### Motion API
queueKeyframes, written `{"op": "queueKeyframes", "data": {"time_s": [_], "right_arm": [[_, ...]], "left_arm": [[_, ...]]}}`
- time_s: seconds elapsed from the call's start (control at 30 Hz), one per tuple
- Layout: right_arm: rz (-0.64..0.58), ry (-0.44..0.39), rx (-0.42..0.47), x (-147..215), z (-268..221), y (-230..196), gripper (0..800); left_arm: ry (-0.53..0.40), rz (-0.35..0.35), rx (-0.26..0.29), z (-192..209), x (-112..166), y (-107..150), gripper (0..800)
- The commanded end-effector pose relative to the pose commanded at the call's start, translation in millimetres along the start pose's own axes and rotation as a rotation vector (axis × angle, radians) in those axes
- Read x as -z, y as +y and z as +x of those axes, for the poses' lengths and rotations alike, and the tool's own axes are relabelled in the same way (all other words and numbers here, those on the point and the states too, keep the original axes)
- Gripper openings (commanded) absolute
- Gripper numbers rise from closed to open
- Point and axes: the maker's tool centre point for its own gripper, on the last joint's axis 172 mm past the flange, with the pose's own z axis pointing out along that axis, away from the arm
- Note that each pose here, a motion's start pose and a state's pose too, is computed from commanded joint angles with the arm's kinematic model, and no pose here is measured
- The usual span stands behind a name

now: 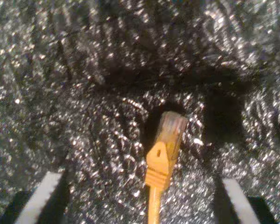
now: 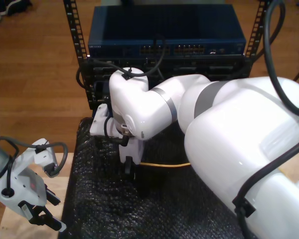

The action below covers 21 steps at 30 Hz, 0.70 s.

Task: Grab the cable and plug it in

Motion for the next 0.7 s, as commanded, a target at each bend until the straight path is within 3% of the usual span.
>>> {"op": "queueKeyframes", "data": {"time_s": [0.33,0.7], "right_arm": [[-0.102,-0.082,-0.024,-1.2,-15.8,20.6,509],[-0.101,-0.085,-0.010,-2.7,-8.8,12.1,457]], "left_arm": [[0.000,0.000,0.000,0.0,0.0,0.0,800],[0.000,-0.002,-0.002,0.0,-0.1,0.4,800]]}}
